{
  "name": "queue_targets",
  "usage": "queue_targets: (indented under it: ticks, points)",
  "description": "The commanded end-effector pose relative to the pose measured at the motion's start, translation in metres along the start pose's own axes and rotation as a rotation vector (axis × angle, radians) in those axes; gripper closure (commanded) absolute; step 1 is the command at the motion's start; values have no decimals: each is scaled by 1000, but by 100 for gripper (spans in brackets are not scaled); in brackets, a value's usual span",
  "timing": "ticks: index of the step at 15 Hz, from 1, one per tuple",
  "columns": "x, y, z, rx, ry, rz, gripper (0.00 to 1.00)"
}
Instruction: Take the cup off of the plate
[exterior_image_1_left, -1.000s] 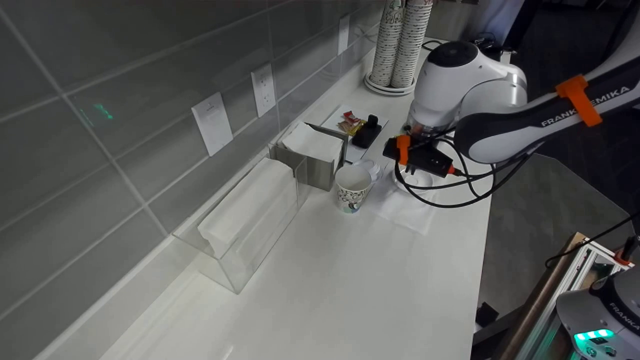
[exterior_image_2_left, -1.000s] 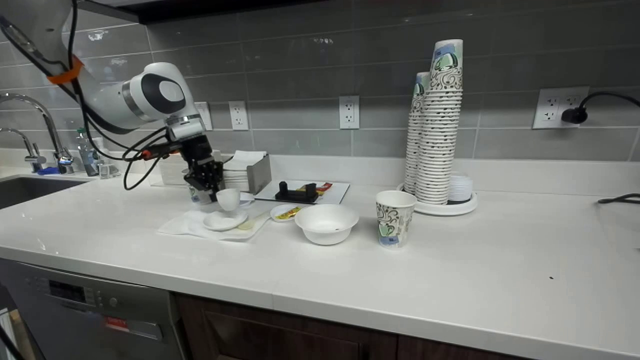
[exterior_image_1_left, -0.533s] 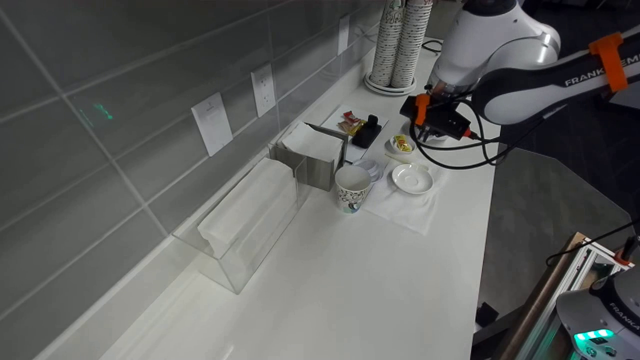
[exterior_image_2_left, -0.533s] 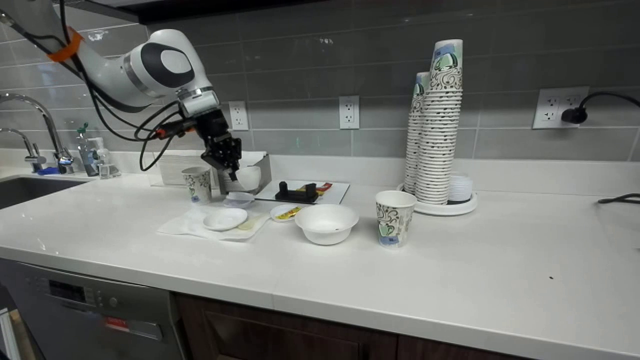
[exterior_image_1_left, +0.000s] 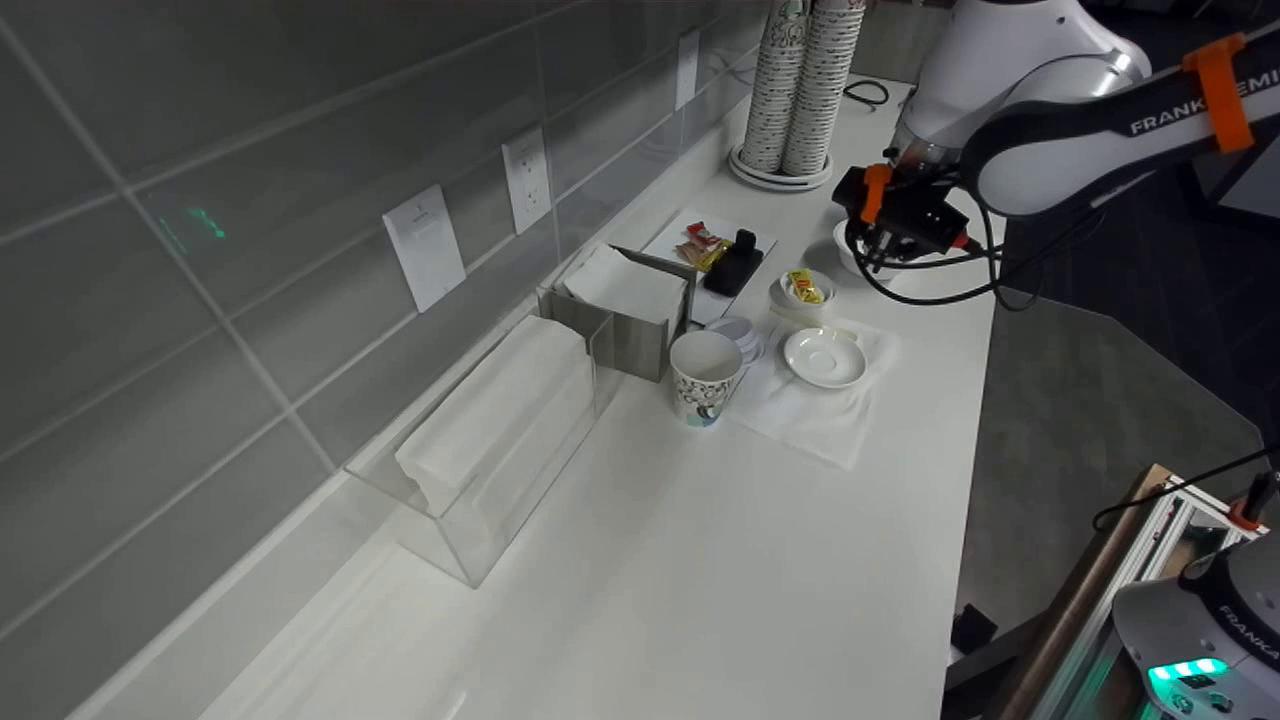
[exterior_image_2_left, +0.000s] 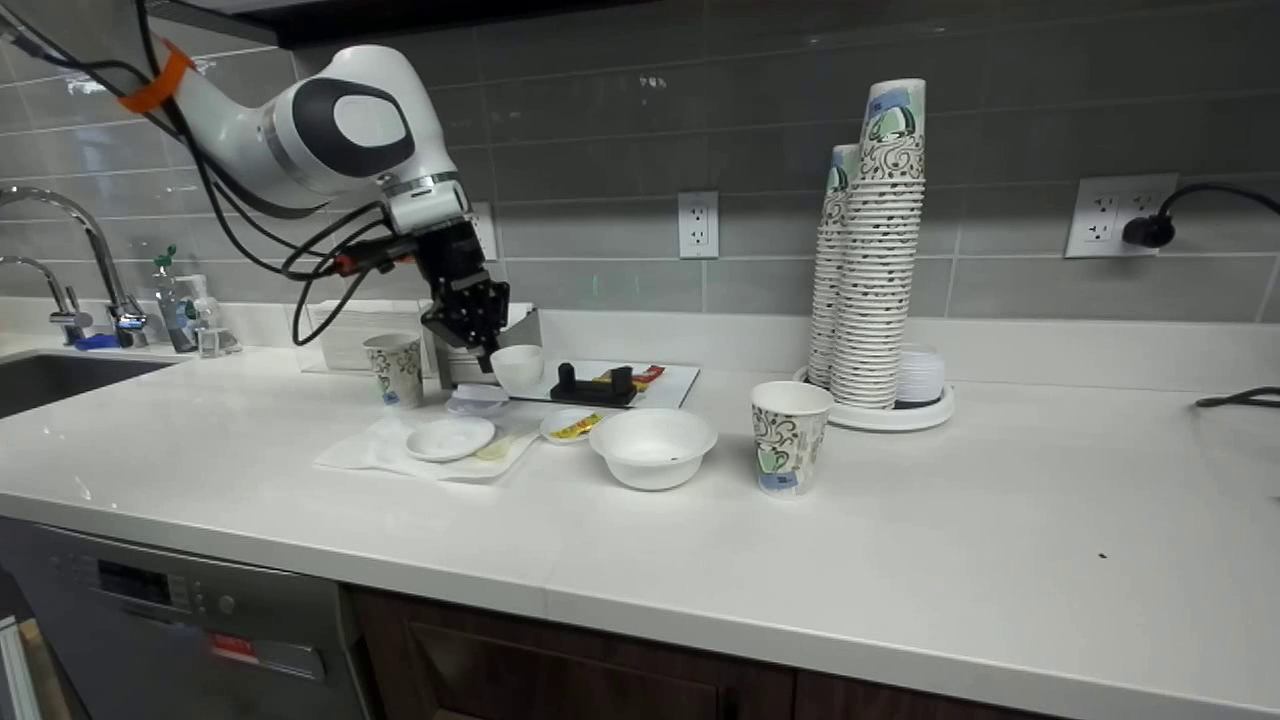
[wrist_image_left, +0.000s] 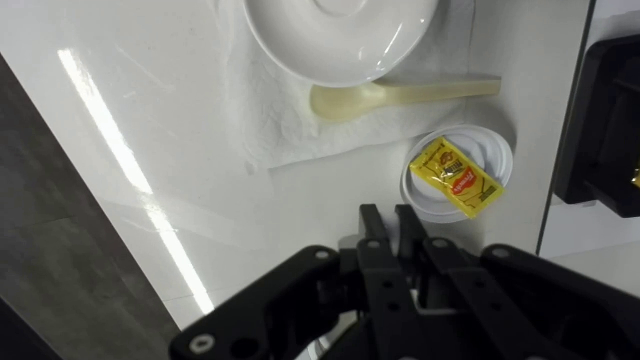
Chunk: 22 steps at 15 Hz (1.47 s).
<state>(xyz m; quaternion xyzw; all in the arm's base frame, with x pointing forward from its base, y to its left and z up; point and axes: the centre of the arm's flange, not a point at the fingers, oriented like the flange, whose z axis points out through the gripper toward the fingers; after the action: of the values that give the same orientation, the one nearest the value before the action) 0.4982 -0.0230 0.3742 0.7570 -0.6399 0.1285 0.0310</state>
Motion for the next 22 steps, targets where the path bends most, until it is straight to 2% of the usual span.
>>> queue_targets:
  ticks: [1, 10, 13, 16, 22]
  points:
    - [11, 11, 18, -10, -29, 38, 97]
    - [37, 38, 70, -90, -20, 148, 97]
    - [48, 42, 83, -98, 15, 183, 97]
    - [54, 41, 93, -87, 55, 147, 97]
    - [58, 42, 108, -50, 52, 140, 97]
